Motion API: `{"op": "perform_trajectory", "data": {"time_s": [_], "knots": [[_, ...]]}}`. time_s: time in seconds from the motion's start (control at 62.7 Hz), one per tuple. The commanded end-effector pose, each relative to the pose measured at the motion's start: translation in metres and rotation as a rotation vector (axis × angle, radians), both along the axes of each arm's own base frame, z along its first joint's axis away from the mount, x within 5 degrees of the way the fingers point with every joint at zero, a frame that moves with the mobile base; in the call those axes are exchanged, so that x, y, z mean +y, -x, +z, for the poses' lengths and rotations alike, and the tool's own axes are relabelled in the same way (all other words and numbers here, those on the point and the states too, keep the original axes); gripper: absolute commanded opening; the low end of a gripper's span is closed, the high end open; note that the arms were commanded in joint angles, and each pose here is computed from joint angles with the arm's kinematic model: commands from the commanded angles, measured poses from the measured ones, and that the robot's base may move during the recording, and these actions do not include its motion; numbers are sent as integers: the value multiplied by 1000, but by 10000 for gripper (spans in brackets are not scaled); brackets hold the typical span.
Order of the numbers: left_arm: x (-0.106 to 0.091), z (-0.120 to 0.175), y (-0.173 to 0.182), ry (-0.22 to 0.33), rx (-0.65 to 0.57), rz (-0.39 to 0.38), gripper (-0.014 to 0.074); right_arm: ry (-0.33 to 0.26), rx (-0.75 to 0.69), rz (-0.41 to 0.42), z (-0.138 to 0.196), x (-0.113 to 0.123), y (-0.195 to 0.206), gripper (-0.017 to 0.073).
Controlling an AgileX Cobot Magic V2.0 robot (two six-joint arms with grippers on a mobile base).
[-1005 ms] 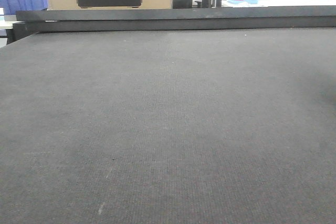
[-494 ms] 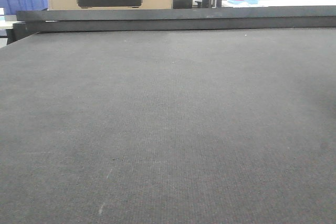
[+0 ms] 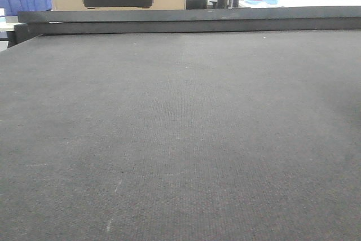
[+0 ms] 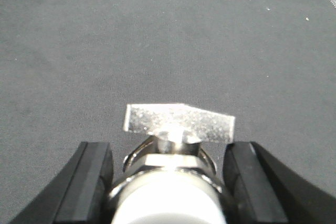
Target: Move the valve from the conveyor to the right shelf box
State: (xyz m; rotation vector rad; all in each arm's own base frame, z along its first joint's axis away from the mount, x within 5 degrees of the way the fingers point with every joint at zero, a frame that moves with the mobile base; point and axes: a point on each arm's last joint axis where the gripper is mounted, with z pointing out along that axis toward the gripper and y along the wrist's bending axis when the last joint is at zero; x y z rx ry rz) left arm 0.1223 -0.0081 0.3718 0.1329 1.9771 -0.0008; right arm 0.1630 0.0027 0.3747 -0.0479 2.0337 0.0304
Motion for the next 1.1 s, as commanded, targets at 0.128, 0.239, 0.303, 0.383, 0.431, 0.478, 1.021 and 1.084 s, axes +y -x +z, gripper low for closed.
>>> {"op": "perform_trajectory", "data": {"time_s": [0.128, 0.239, 0.303, 0.383, 0.431, 0.478, 1.021, 1.084], "knots": [[-1, 7, 1, 12, -64, -4, -111, 4, -90, -9, 10, -1, 0, -163], [-1, 7, 1, 12, -64, -4, -111, 4, -90, -9, 10, -1, 0, -163], [-1, 7, 1, 12, -64, -4, -111, 4, -90, -9, 10, -1, 0, -163], [-1, 7, 1, 12, -64, -4, -111, 4, -90, -9, 10, -1, 0, -163], [-1, 7, 1, 12, -66, -4, -111, 4, -90, -9, 10, -1, 0, -163], [-1, 7, 1, 12, -66, -4, -111, 4, -90, -9, 10, -1, 0, -163], [-1, 7, 1, 12, -66, -4, -111, 4, -96, -9, 10, -1, -1, -163], [-1, 7, 1, 12, -66, -4, -111, 4, -96, -9, 10, -1, -1, -163]]}}
